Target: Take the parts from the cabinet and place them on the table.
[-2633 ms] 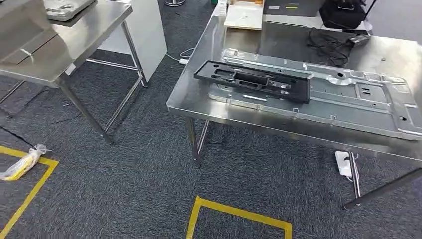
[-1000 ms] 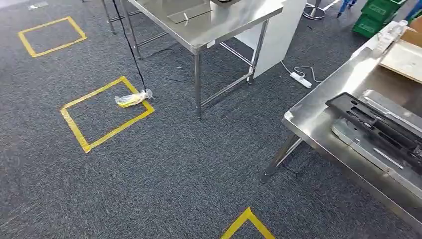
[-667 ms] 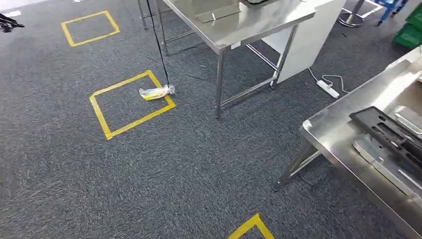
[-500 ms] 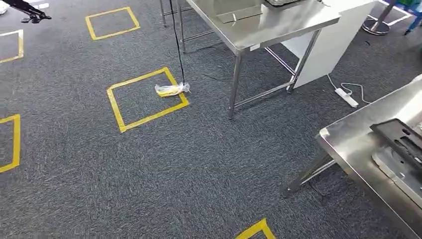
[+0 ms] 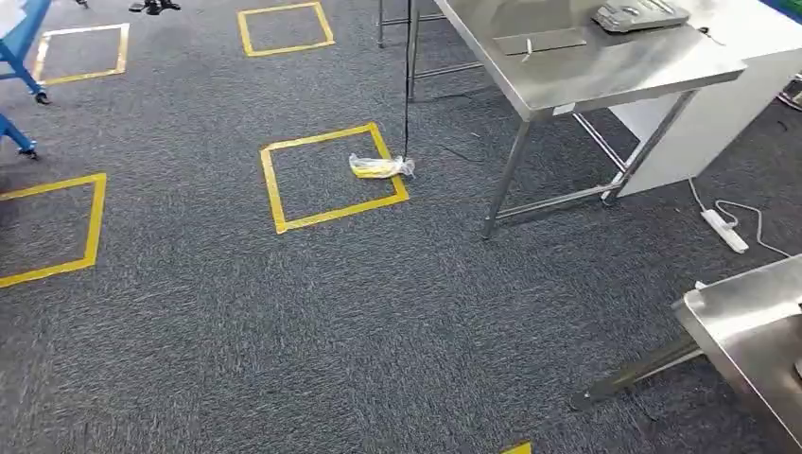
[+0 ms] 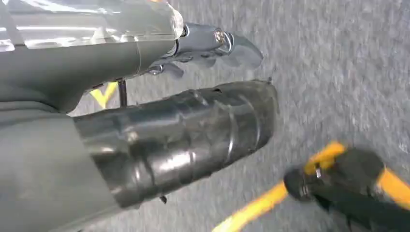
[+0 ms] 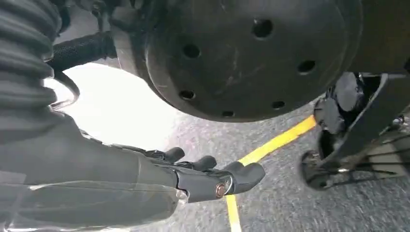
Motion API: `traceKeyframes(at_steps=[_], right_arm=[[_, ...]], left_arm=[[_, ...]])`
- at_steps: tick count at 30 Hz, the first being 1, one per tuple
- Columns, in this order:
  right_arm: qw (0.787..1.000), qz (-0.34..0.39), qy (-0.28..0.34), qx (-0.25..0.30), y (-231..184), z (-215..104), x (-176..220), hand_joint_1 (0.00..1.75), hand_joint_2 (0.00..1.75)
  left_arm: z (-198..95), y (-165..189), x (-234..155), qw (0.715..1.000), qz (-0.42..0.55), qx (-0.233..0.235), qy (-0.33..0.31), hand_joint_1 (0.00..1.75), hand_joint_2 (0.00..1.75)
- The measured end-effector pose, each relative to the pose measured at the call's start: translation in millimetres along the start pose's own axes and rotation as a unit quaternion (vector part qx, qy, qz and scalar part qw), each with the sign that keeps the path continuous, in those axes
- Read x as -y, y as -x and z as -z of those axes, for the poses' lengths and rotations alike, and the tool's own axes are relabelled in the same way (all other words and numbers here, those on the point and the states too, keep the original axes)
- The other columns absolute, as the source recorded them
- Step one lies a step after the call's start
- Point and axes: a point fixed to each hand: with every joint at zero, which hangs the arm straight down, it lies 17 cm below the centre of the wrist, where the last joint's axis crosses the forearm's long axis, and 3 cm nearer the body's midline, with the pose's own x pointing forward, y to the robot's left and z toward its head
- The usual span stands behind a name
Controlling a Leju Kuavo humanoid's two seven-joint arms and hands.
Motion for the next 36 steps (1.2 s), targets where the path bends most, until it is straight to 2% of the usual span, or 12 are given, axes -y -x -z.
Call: traceKeyframes(at_steps=[6, 10, 17, 20, 22, 26, 36], right_arm=[[0.997, -0.073, 0.015, 0.015, -9, 1, 4, 0.0, 1.75], [0.996, -0.083, 0.015, 0.015, -7, 1, 4, 0.0, 1.75], [0.995, -0.097, 0.014, 0.021, -10, 1, 6, 0.0, 1.75], [0.988, -0.154, 0.015, 0.026, -16, 1, 7, 0.0, 1.75], [0.985, -0.173, 0.016, 0.023, -22, 1, 7, 0.0, 1.75], [0.988, -0.154, 0.019, 0.006, -16, 1, 11, 0.0, 1.75], [0.99, -0.14, 0.03, 0.004, -16, 1, 16, 0.0, 1.75]], left_arm=[[-8, 34, 9, 0.997, -0.008, -0.071, 0.032, 0.0, 0.0], [-9, 37, -3, 0.997, -0.007, -0.077, 0.026, 0.0, 0.0], [-12, 47, -1, 0.995, 0.0, -0.095, 0.038, 0.0, 0.0], [-14, 55, -1, 0.993, 0.019, -0.109, 0.044, 0.0, 0.0], [-14, 53, -3, 0.994, 0.016, -0.104, 0.042, 0.0, 0.0], [-13, 48, -7, 0.995, 0.026, -0.09, 0.039, 0.0, 0.0], [-14, 50, -2, 0.995, 0.04, -0.08, 0.048, 0.0, 0.0]])
